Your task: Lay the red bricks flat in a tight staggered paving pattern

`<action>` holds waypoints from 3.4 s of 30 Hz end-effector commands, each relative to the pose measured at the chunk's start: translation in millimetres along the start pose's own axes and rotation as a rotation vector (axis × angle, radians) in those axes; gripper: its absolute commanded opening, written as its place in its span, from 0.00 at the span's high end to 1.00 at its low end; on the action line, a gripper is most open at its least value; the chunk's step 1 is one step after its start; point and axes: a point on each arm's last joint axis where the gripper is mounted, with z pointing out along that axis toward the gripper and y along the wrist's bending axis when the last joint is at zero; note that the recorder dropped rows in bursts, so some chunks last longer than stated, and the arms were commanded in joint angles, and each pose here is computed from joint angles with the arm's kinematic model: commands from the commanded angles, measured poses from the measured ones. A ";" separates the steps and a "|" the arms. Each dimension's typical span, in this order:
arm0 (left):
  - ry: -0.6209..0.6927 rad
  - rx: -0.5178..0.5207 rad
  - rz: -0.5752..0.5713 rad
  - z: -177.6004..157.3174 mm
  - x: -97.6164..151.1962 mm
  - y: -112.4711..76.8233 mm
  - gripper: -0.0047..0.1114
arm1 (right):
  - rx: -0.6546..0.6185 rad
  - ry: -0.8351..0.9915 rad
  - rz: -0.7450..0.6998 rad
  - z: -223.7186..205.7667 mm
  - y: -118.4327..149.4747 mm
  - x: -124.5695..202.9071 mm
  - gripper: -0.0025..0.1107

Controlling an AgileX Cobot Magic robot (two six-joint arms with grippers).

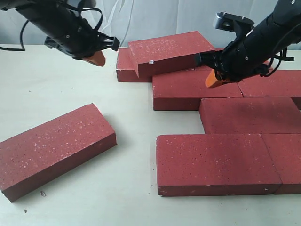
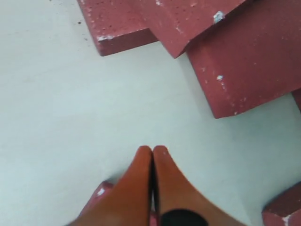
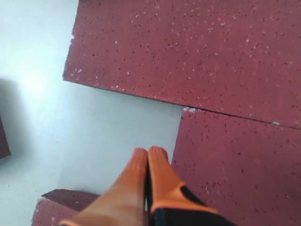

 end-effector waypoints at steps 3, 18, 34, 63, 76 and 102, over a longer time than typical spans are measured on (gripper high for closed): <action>-0.075 -0.089 -0.076 -46.2 20.4 38.1 0.96 | 0.019 -0.061 -0.053 -16.4 1.1 18.6 0.98; -0.106 -0.323 -0.303 -119.4 125.6 110.5 0.96 | -0.031 -0.016 -0.189 2.0 49.1 42.0 0.98; 0.087 -0.323 -0.369 -100.6 196.6 98.5 0.96 | -0.201 0.069 -0.441 77.4 175.4 22.7 0.98; 0.249 -0.305 -0.507 -16.2 198.5 139.3 0.96 | -0.119 0.257 -0.500 158.4 186.3 20.4 0.98; 0.173 -0.172 -0.558 16.2 173.1 149.1 0.96 | -0.038 0.347 -0.568 127.2 181.9 20.0 0.98; -0.024 -0.056 -0.517 5.1 130.9 149.4 0.96 | 0.331 0.351 -0.544 108.6 128.3 -5.6 0.98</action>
